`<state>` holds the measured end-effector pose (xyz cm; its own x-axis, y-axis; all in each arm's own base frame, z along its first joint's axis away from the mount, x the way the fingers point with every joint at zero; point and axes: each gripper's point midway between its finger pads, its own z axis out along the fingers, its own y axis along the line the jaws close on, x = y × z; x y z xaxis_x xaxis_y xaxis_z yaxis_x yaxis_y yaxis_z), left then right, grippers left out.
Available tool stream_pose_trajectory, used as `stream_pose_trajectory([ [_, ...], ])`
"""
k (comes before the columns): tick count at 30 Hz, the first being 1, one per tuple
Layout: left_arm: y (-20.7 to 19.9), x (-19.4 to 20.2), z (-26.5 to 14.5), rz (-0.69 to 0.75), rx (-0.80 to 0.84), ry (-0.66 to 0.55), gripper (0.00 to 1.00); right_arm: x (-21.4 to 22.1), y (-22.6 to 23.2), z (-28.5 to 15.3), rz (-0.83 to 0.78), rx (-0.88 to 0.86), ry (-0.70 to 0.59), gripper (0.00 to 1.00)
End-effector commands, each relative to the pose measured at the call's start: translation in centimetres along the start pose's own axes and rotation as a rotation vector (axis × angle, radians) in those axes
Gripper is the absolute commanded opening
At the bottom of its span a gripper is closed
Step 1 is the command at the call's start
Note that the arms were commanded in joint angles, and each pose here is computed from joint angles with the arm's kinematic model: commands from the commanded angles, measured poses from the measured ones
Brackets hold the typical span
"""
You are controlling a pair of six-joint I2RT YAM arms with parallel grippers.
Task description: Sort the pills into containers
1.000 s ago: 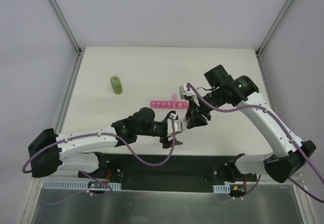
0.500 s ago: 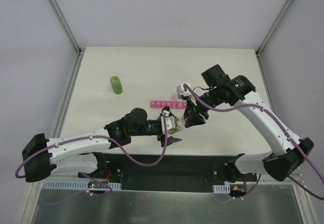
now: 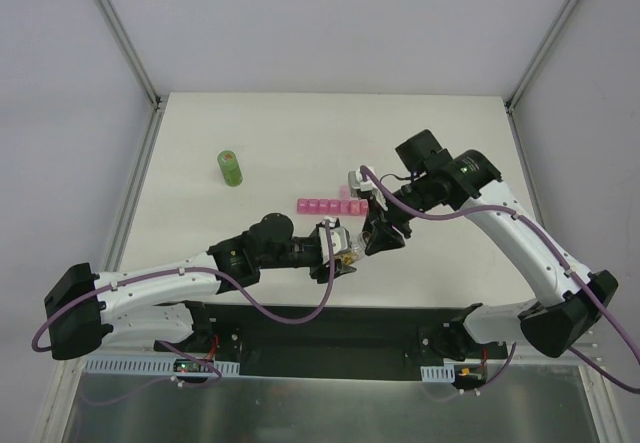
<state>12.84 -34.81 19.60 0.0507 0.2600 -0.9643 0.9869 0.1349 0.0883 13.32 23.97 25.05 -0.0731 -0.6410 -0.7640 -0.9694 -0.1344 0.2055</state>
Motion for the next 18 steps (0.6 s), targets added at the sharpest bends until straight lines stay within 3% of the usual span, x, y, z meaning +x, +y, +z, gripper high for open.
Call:
stream_pose_trajectory([
  [1,0.3,-2.5,-0.2,-0.034,-0.004,-0.073,0.15,-1.1,1.1,0.3,-0.037,-0.06,-0.067,0.01],
  [4,0.6,-2.5,-0.6,-0.063,-0.021,-0.1,0.08,-1.3,1.9,0.3,-0.047,-0.092,-0.088,0.08],
  [6,0.8,-2.0,-0.8,-0.071,-0.032,-0.109,0.07,-1.5,2.1,0.2,-0.037,-0.099,-0.092,0.23],
  [7,1.0,-2.2,-0.9,-0.066,-0.048,-0.122,0.06,-1.8,2.1,0.0,-0.033,-0.092,-0.095,0.39],
  [11,1.4,-1.5,-1.0,-0.047,-0.075,-0.105,0.04,-3.7,1.3,-1.1,0.038,-0.046,-0.114,0.63],
  [13,1.9,-1.6,-1.1,-0.04,-0.099,-0.105,0.02,-4.5,0.5,-1.8,0.121,0.002,-0.118,0.71],
  [18,3.7,-2.7,-1.3,-0.019,-0.194,-0.139,0.02,-5.7,-1.4,-2.0,0.253,0.077,-0.132,0.73],
])
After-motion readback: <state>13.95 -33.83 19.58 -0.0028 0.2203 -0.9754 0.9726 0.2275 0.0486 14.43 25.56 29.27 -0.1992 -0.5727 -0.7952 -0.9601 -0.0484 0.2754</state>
